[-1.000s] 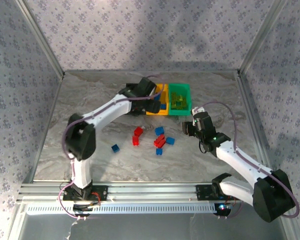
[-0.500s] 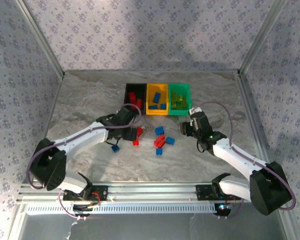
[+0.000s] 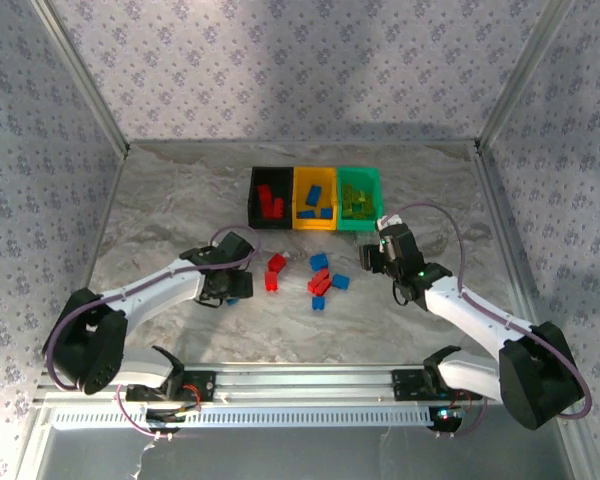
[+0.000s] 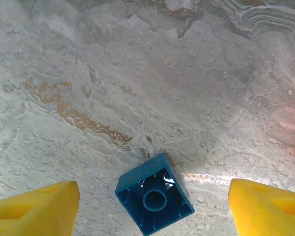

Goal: Sort the legos into containers by color
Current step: Pick up the lego from the center of the table.

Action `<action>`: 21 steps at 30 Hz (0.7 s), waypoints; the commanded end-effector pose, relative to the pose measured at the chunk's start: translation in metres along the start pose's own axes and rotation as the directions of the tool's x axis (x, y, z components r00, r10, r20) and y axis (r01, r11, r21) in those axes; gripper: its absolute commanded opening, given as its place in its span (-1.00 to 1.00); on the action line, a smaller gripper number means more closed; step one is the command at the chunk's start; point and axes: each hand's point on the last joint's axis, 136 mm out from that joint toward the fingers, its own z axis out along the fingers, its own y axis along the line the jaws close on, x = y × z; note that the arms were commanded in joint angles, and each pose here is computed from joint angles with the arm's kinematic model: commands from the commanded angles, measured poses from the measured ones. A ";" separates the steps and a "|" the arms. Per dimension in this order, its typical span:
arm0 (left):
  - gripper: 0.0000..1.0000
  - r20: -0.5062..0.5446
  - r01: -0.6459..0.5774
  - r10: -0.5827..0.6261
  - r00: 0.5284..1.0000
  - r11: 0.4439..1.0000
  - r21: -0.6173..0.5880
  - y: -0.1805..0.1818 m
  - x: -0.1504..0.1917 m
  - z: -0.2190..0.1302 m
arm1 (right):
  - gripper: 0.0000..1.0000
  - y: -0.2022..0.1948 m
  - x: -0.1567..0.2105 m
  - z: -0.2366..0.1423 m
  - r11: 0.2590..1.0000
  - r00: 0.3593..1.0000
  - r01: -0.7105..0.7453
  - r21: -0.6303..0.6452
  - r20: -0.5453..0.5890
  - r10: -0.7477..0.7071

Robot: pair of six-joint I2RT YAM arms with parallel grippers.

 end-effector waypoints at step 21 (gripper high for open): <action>-0.38 -0.054 0.081 -0.077 0.996 0.994 0.067 -0.012 0.006 0.018 | 0.33 -0.002 -0.002 -0.003 1.000 1.000 0.003 0.019 0.015 -0.004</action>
